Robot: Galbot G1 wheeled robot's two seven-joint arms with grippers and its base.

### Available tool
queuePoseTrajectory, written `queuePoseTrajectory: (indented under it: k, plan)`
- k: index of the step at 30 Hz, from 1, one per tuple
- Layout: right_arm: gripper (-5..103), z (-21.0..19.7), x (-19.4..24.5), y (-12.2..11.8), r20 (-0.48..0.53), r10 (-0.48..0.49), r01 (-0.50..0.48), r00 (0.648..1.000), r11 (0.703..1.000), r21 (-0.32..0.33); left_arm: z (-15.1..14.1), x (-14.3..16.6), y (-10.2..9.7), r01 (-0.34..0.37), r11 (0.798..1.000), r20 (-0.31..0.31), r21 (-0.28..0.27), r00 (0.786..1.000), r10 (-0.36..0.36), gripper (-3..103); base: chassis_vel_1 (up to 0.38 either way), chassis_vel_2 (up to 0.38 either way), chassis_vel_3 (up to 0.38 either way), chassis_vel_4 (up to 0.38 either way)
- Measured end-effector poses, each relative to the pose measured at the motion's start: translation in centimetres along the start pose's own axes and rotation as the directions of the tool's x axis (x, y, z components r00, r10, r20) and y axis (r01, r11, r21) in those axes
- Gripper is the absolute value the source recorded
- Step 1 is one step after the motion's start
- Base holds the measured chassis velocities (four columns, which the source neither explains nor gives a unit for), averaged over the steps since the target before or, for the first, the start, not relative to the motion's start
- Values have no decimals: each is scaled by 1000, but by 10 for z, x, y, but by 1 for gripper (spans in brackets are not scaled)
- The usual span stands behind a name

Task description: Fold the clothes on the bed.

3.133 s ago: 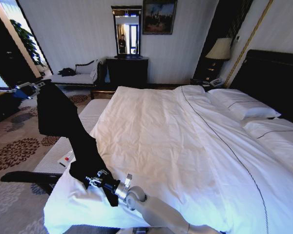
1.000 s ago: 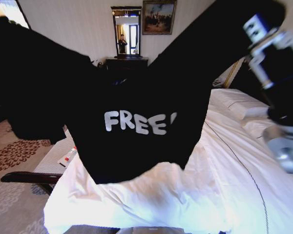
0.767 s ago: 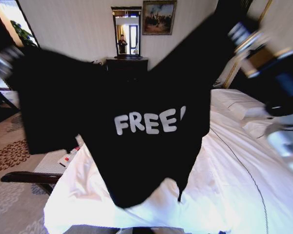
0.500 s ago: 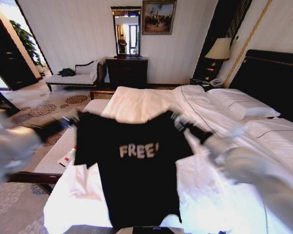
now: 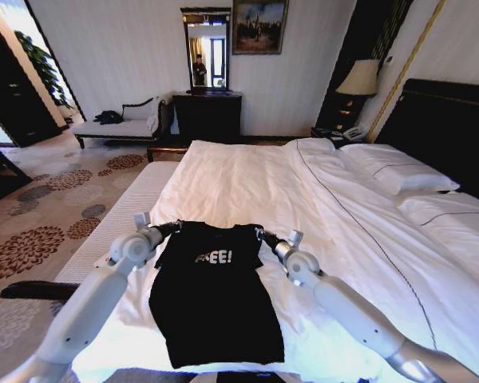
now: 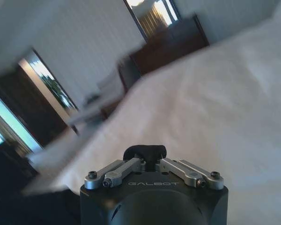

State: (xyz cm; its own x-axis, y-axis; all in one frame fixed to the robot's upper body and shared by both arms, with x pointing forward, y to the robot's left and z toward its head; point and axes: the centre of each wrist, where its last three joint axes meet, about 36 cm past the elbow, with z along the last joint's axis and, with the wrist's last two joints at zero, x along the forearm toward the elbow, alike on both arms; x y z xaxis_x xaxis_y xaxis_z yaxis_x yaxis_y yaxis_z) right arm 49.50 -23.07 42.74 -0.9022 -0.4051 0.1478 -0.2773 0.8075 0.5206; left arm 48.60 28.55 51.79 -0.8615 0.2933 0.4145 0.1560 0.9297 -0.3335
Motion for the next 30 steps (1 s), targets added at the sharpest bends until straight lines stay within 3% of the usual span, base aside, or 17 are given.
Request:
queuePoseTrajectory:
  k: [6, 11, 13, 18, 20, 23, 25, 30]
  plan:
    - [1, -35, 24, 13, 178, -194, 195, 965, 981, 11, -21, 49, -6, -74, 996, 130, 39, 989, 68, 2, 0, 0, 0, 0]
    - [1, -39, 29, 7, 179, -196, 192, 964, 981, 39, -25, 63, -1, -68, 997, 153, 28, 986, 63, 2, 0, 0, 0, 0]
    - [1, -29, 19, -9, 132, -117, 109, 984, 992, 68, -17, 53, 5, -44, 999, 123, 21, 992, 41, 2, 0, 0, 0, 0]
    - [1, -8, 2, -28, 56, -16, 10, 998, 995, 95, -4, 25, 13, -8, 1000, 70, 16, 998, 7, 2, 0, 0, 0, 0]
    - [1, 7, -14, -41, 15, 37, -38, 999, 991, 128, 6, -7, 21, 41, 999, 24, 12, 999, -41, 2, 0, 0, 0, 0]
    - [1, 13, -25, -49, 3, 61, -61, 998, 987, 151, 10, -27, 27, 69, 998, -1, 14, 998, -69, 2, 0, 0, 0, 0]
    - [1, 25, -49, -55, -6, 86, -84, 996, 983, 162, 14, -60, 30, 103, 995, -32, 1, 994, -103, 2, 0, 0, 0, 0]
    - [1, 44, -81, -64, -28, 118, -112, 993, 979, 170, 10, -101, 22, 119, 993, -40, -27, 992, -120, 2, 0, 0, 0, 0]
